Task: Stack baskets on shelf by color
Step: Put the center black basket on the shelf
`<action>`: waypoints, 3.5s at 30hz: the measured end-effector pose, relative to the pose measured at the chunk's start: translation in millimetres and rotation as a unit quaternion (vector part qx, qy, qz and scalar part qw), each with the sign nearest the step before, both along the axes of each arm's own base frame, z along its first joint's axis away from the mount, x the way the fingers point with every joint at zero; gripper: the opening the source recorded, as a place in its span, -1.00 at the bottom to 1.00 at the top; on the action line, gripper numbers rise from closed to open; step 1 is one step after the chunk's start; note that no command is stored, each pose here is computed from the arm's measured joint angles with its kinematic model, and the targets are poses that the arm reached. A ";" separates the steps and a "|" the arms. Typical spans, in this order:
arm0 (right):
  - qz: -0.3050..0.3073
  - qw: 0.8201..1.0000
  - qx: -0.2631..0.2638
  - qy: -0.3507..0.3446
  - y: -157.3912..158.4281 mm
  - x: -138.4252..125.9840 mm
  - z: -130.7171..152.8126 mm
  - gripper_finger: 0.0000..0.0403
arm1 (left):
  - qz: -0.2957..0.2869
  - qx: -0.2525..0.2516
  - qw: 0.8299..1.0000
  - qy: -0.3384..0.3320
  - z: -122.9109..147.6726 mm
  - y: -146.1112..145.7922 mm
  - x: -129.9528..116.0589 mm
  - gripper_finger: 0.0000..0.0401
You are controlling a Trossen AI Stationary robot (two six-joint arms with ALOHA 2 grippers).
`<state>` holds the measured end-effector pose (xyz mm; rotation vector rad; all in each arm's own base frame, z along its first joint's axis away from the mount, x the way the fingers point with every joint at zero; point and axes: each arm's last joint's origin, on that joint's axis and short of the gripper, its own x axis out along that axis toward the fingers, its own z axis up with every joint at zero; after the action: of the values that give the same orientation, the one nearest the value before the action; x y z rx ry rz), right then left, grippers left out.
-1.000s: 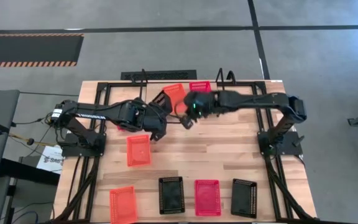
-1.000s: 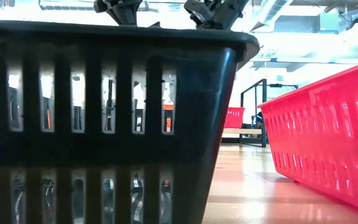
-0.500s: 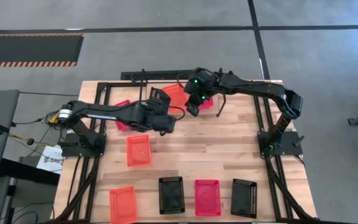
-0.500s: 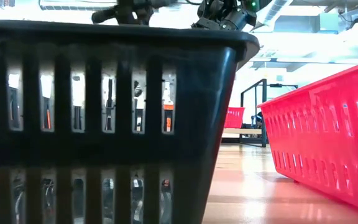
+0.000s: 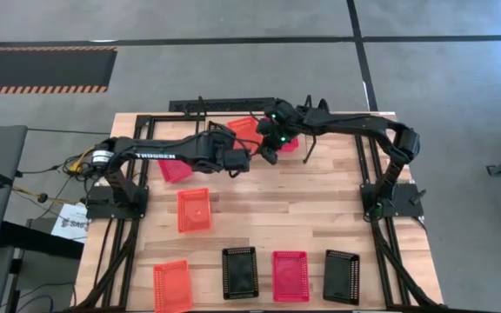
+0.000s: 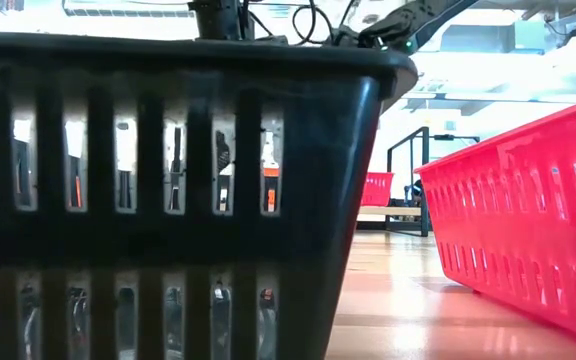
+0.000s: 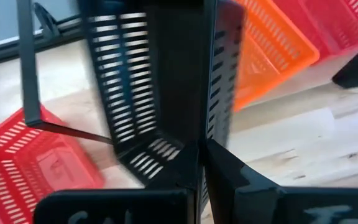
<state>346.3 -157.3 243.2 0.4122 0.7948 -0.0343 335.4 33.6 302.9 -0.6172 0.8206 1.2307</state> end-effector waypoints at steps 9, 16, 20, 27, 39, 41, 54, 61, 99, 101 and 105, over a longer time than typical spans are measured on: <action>0.018 1.000 0.015 -0.019 -4.2 10.8 -14.1 -1.00 | 0.015 0.000 1.000 -0.002 0.7 11.4 -1.5 -1.00; -0.015 0.997 -0.071 0.005 -13.6 7.7 -14.6 -1.00 | 0.018 -0.001 1.000 -0.003 0.7 13.7 -1.5 -1.00; -0.035 0.991 -0.126 0.032 -19.5 4.5 -15.9 -1.00 | 0.019 -0.001 1.000 -0.003 0.7 13.5 -1.5 -1.00; -0.044 0.981 -0.180 0.063 -20.8 2.6 -17.2 -1.00 | 0.029 -0.003 1.000 -0.008 0.7 17.4 -1.8 -1.00; -0.057 0.973 -0.206 0.086 -21.3 -12.5 0.5 -1.00 | 0.037 -0.014 0.999 -0.004 0.2 27.7 -3.6 -1.00; -0.060 0.973 -0.212 0.073 -18.3 -16.1 14.2 -1.00 | 0.041 -0.015 0.999 -0.004 0.2 30.0 -4.1 -1.00; -0.090 0.951 -0.281 -0.092 17.7 -73.2 138.9 -1.00 | 0.077 -0.076 0.994 -0.027 -1.1 66.2 -9.7 -1.00; -0.093 0.945 -0.288 -0.128 35.5 -97.4 163.4 -1.00 | 0.048 -0.094 0.992 -0.065 -10.4 89.5 2.3 -1.00; -0.068 0.956 -0.275 -0.078 43.6 -97.5 153.0 -1.00 | 0.055 -0.182 0.981 -0.030 -29.7 118.5 11.3 -1.00; -0.068 0.956 -0.275 -0.077 43.7 -97.6 152.8 -1.00 | 0.054 -0.180 0.982 -0.033 -29.5 119.7 11.6 -1.00; -0.068 0.956 -0.275 -0.077 43.7 -97.7 152.7 -1.00 | 0.053 -0.184 0.981 -0.032 -29.6 123.3 9.7 -1.00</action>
<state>248.6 -113.7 395.9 -0.0600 0.5709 -0.3416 345.1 156.9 273.4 -1.0059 0.9818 1.1547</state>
